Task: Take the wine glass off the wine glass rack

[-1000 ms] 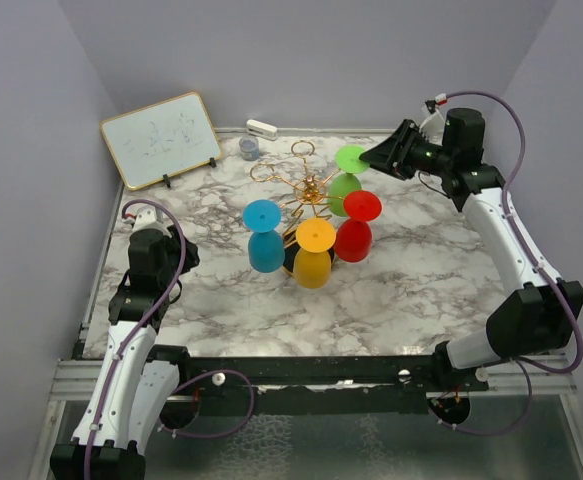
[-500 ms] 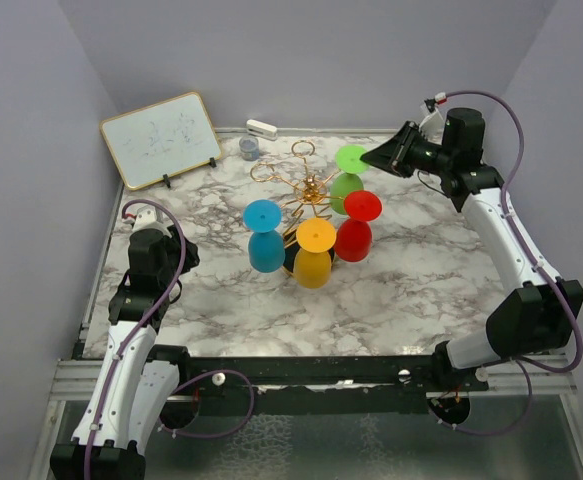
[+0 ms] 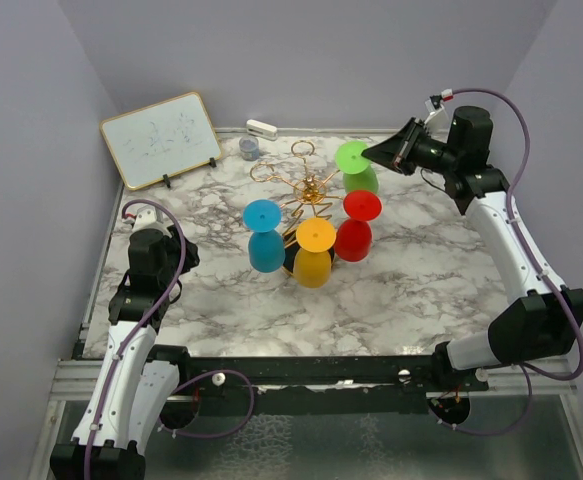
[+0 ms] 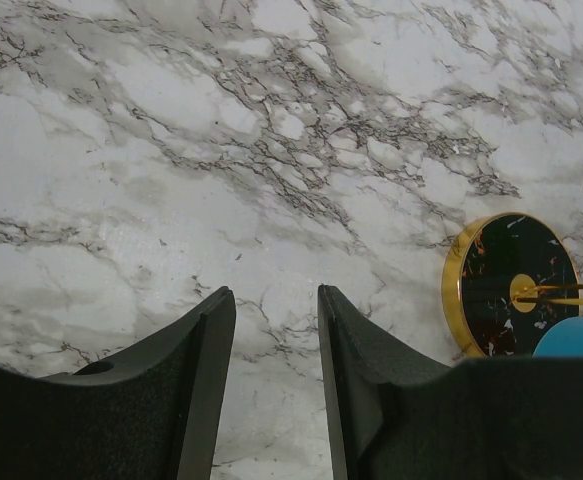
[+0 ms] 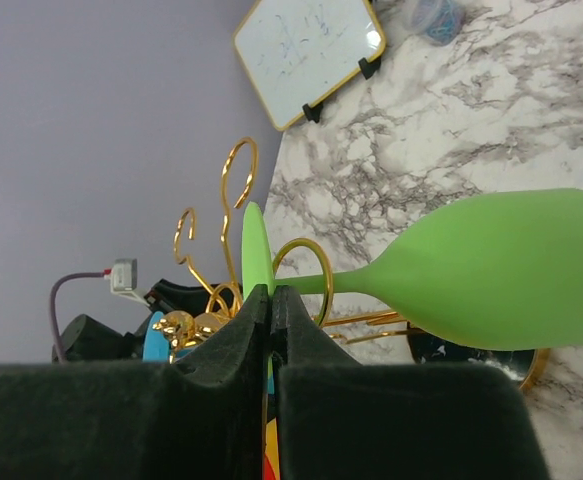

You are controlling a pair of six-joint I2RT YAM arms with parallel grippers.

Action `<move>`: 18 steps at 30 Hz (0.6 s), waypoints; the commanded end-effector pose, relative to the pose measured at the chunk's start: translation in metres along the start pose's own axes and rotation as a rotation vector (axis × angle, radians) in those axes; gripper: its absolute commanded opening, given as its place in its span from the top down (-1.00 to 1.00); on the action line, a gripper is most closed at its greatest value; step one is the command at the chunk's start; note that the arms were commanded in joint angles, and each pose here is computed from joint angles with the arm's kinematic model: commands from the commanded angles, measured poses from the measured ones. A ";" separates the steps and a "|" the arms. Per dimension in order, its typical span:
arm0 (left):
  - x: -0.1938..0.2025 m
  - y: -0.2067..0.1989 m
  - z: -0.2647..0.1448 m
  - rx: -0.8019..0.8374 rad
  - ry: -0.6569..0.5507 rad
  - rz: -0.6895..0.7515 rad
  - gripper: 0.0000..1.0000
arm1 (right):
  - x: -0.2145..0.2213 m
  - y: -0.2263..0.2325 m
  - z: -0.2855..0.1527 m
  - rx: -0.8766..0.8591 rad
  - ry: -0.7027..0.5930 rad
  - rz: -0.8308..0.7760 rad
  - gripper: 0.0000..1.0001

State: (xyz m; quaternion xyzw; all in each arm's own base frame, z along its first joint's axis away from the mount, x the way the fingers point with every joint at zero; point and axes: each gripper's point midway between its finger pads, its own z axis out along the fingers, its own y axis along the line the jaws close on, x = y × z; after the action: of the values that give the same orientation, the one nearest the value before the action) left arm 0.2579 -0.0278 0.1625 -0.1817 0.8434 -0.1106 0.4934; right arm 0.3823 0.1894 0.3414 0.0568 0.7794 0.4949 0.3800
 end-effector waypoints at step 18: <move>-0.008 -0.003 -0.003 0.005 -0.028 -0.009 0.17 | 0.031 0.034 -0.013 -0.195 0.145 0.052 0.98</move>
State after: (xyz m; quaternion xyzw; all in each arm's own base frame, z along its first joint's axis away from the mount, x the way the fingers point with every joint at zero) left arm 0.2579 -0.0278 0.1625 -0.1820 0.8433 -0.1108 0.4934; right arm 0.3593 0.2057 0.3420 0.0375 0.7663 0.5582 0.3159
